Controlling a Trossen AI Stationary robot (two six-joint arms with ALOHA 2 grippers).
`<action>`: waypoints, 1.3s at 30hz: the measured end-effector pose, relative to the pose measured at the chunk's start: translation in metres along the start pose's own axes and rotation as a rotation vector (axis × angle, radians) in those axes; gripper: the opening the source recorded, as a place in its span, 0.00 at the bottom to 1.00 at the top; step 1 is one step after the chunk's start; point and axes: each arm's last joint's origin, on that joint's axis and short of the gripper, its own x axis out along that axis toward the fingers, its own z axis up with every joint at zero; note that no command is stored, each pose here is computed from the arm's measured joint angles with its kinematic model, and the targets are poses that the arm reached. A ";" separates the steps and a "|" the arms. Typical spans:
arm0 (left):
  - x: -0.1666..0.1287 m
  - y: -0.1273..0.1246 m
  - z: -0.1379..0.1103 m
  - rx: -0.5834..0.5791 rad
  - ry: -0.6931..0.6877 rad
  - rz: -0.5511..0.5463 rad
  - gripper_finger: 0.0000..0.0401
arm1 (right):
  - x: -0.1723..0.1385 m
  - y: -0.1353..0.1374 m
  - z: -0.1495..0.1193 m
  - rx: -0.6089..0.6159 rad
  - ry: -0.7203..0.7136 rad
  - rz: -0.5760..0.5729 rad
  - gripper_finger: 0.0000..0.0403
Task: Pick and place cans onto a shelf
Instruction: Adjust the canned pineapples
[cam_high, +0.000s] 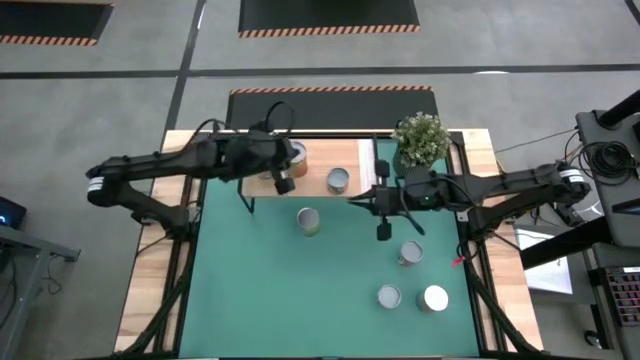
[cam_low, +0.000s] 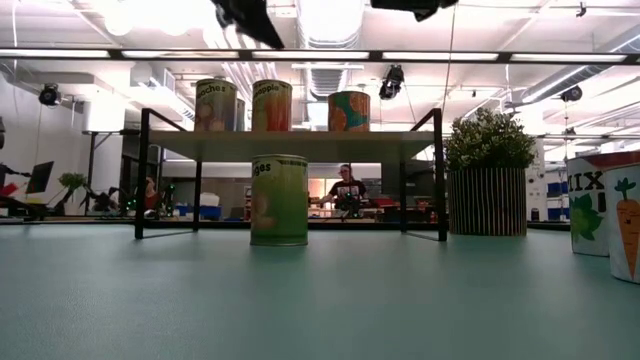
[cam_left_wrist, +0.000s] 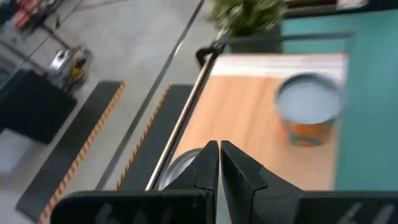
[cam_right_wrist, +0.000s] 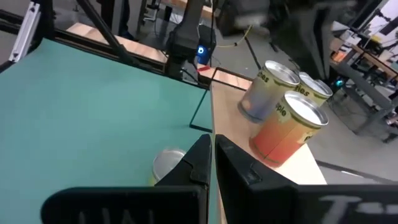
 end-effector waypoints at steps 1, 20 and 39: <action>0.006 0.001 -0.002 -0.006 0.018 0.008 0.00 | -0.002 0.000 -0.002 0.001 -0.005 -0.001 0.03; 0.043 -0.007 -0.018 -0.097 0.171 0.021 0.00 | -0.020 0.002 -0.013 -0.030 -0.046 -0.006 0.03; 0.031 -0.007 -0.002 -0.108 0.129 -0.034 0.00 | -0.020 0.002 -0.014 -0.038 -0.044 -0.006 0.03</action>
